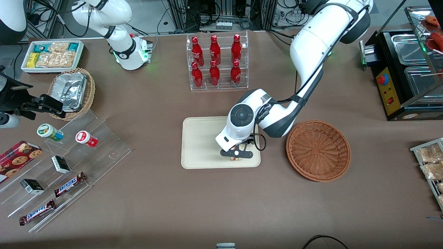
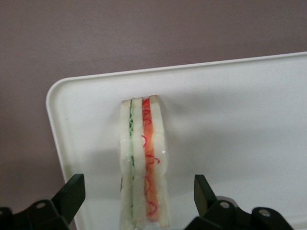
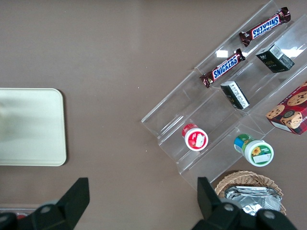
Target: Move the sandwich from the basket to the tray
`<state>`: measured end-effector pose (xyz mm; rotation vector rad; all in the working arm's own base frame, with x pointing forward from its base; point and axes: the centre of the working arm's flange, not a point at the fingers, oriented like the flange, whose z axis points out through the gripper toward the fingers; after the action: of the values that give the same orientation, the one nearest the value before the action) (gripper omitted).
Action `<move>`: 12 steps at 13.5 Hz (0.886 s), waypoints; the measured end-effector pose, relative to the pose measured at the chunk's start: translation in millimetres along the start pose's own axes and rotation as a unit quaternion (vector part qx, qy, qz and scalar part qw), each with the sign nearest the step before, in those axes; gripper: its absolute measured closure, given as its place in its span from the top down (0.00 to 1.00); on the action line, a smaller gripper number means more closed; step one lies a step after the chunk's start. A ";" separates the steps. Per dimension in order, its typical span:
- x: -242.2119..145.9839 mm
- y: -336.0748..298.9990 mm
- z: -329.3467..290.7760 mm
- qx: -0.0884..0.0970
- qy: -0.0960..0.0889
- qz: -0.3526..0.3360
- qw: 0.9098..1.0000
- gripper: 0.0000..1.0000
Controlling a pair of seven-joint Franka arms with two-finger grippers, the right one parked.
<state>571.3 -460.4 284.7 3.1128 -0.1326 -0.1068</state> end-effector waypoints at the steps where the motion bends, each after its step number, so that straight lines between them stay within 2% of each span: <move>1: 4.7 -5.8 -10.5 0.004 -0.001 -0.006 1.000 1.00; 4: 17.6 -25.4 -59.3 0.007 0.013 -0.023 1.000 1.00; 7: 18.1 -48.1 -109.6 0.017 0.023 -0.039 0.999 1.00; 12: 32.1 -124.2 -175.3 0.030 0.037 -0.097 0.994 1.00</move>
<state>625.9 -335.7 454.0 3.1759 0.1708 0.0103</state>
